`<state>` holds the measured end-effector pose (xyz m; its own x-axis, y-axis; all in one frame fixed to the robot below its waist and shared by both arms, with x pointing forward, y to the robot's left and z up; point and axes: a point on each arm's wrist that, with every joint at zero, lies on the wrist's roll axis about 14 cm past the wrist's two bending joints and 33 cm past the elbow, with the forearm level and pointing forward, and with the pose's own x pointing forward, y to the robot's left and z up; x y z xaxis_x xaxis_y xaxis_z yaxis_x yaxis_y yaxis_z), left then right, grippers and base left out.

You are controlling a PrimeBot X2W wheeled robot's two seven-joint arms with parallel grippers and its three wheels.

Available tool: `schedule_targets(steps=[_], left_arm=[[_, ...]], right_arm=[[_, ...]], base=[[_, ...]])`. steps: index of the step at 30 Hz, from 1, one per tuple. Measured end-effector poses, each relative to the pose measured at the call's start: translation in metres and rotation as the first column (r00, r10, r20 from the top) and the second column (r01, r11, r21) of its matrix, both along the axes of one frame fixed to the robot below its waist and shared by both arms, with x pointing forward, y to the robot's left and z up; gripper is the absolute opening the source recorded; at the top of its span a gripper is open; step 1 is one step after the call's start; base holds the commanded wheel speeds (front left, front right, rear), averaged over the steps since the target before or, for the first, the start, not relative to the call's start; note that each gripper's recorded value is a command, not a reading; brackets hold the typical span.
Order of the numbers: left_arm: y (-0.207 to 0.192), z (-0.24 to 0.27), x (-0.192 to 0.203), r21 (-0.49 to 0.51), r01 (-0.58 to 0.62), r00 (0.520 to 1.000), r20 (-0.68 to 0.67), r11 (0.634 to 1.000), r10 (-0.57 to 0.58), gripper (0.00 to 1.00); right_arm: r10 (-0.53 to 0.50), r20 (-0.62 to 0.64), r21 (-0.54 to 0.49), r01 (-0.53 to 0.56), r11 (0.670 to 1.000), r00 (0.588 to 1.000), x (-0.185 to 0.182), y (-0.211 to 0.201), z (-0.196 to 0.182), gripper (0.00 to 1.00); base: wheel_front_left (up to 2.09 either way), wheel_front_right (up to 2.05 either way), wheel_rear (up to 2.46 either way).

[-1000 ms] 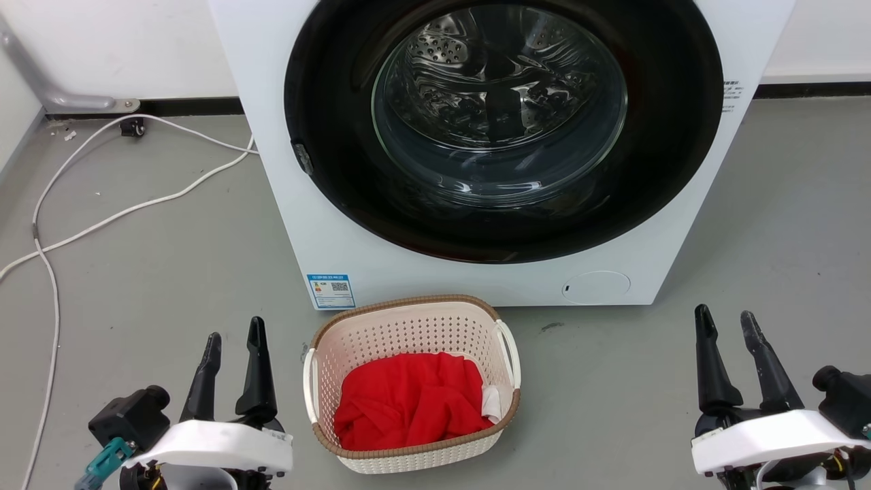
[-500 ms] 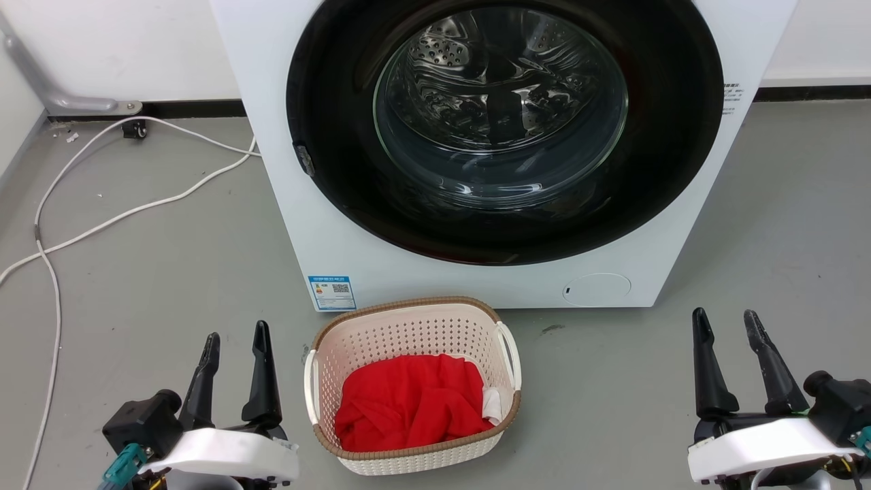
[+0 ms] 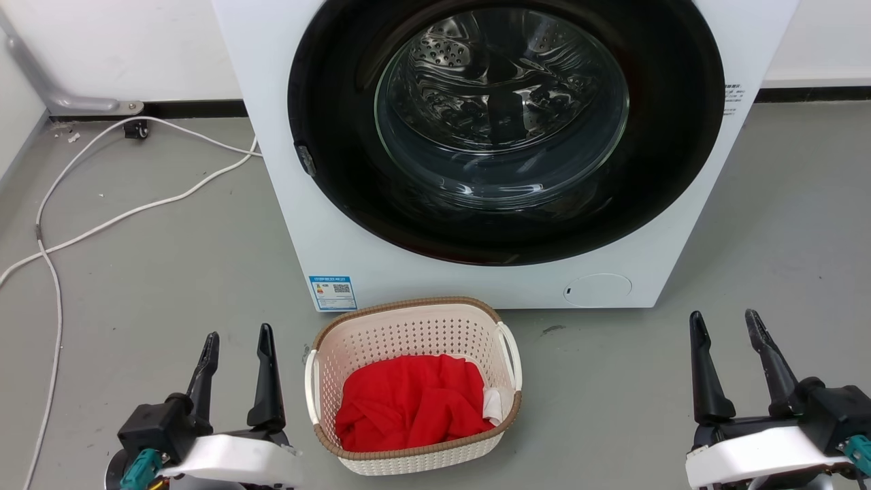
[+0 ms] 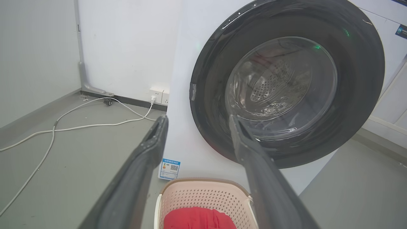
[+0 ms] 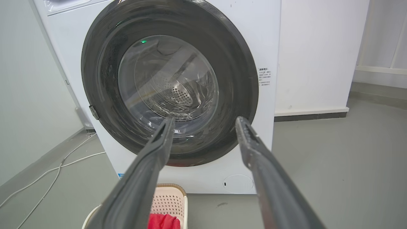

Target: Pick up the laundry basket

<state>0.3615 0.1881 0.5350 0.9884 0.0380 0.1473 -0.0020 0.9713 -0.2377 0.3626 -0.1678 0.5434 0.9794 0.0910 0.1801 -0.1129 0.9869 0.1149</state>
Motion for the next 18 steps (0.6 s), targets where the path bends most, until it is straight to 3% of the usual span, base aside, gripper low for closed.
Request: schedule_targets(steps=[18], left_arm=[[-0.0033,0.0024,-0.0031,0.130,-0.003,1.000,0.023,0.992,0.000,1.00]], right_arm=[[0.016,0.032,-0.120,-0.012,0.993,0.999,-0.0026,0.0070,0.0029,1.00]], base=[[0.00,0.00,0.00]])
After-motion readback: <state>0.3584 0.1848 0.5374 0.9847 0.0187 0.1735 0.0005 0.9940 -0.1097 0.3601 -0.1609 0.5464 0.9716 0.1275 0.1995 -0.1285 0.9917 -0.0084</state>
